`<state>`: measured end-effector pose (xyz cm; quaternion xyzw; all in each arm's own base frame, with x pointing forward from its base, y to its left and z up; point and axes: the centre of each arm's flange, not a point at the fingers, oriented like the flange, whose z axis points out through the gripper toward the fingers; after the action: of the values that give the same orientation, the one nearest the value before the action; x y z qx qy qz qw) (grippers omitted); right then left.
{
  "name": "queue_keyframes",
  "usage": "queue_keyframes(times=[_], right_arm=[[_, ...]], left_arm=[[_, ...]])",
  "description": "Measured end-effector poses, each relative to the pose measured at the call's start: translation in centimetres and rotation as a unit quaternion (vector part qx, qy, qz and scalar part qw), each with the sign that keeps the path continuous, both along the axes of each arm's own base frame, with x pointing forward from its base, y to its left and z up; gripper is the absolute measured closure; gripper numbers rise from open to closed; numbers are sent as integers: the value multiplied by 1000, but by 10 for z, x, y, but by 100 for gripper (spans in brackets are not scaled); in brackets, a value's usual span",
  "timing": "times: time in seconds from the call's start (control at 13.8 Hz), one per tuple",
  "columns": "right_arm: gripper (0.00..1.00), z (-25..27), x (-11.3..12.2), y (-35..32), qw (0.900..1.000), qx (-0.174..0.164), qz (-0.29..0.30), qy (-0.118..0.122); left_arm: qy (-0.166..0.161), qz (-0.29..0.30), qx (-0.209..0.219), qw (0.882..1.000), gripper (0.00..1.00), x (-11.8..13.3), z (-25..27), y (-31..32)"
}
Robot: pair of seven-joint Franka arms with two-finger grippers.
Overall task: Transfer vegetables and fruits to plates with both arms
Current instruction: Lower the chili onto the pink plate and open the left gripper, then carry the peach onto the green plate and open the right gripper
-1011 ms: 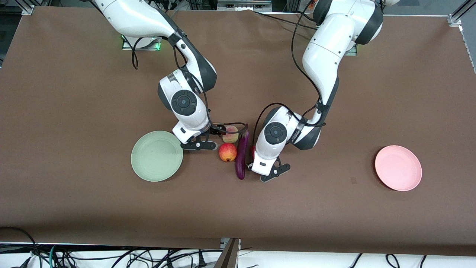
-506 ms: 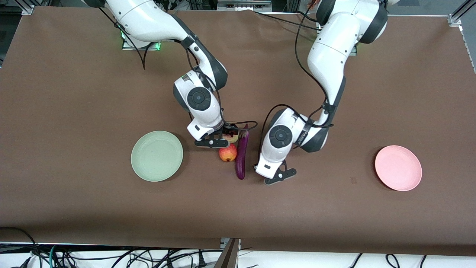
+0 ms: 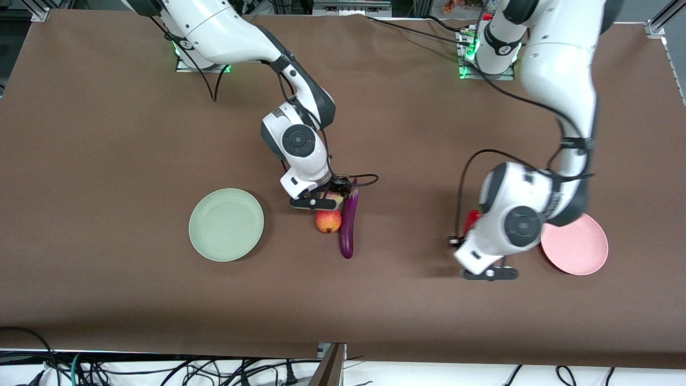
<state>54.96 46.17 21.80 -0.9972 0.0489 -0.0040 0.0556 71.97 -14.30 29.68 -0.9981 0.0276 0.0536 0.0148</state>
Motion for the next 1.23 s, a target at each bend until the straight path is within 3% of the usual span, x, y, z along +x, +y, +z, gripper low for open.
queue_keyframes(times=[0.36,0.79,0.94,1.23], right_arm=[[0,-15,-6,7,1000,3,-13,1],[4,-33,-13,14,1000,5,-10,0],[25,-34,-13,14,1000,4,-10,0],[25,-27,-11,17,1000,9,-10,-5]], left_arm=[[48,-107,-29,993,81,-41,-7,145],[19,-204,-53,977,81,-93,-72,278],[-2,-224,-47,974,81,-93,-79,297],[-25,-252,-37,967,81,-76,-90,306]])
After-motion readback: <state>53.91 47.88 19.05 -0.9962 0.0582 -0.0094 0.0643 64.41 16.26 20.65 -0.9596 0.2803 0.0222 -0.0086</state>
